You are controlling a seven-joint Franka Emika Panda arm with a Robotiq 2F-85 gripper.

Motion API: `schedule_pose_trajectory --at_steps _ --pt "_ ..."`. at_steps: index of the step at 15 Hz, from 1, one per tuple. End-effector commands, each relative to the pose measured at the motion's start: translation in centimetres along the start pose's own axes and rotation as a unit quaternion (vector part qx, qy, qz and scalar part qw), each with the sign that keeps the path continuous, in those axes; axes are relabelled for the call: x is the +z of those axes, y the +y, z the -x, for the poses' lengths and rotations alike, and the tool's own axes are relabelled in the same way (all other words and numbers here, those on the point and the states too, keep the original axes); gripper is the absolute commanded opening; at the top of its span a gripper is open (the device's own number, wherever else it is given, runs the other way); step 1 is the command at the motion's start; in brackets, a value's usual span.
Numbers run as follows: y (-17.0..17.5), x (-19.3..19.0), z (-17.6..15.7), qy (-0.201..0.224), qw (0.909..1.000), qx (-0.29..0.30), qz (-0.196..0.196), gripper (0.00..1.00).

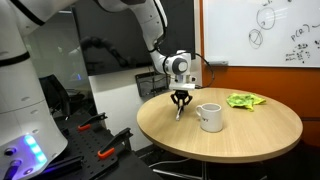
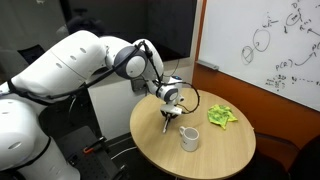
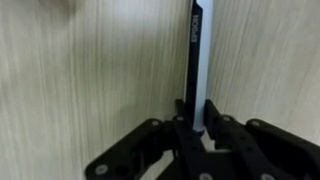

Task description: Put the marker in the mug

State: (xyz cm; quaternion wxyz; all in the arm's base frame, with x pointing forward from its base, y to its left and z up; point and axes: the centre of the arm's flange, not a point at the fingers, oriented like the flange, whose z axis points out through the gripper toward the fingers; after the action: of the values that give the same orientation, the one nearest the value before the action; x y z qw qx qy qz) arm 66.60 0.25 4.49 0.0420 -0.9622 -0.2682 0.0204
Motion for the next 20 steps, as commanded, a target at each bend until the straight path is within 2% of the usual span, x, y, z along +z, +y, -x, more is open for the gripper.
schedule_pose_trajectory --at_steps 1,5,9,13,19,20 --pt "-1.3 -3.3 1.1 0.031 0.9948 -0.096 -0.01 0.06" --pt "-2.7 -6.6 1.8 0.061 0.977 -0.203 -0.024 0.06" --pt "-2.8 -8.5 3.0 0.091 0.9466 -0.307 -0.039 0.06" --pt "-2.7 -9.2 3.9 0.137 0.9061 -0.394 -0.069 0.06" --pt "-1.3 -10.2 4.5 0.243 0.8342 -0.478 -0.13 0.06" --pt "-1.4 -9.6 3.7 0.217 0.8567 -0.456 -0.104 0.24"
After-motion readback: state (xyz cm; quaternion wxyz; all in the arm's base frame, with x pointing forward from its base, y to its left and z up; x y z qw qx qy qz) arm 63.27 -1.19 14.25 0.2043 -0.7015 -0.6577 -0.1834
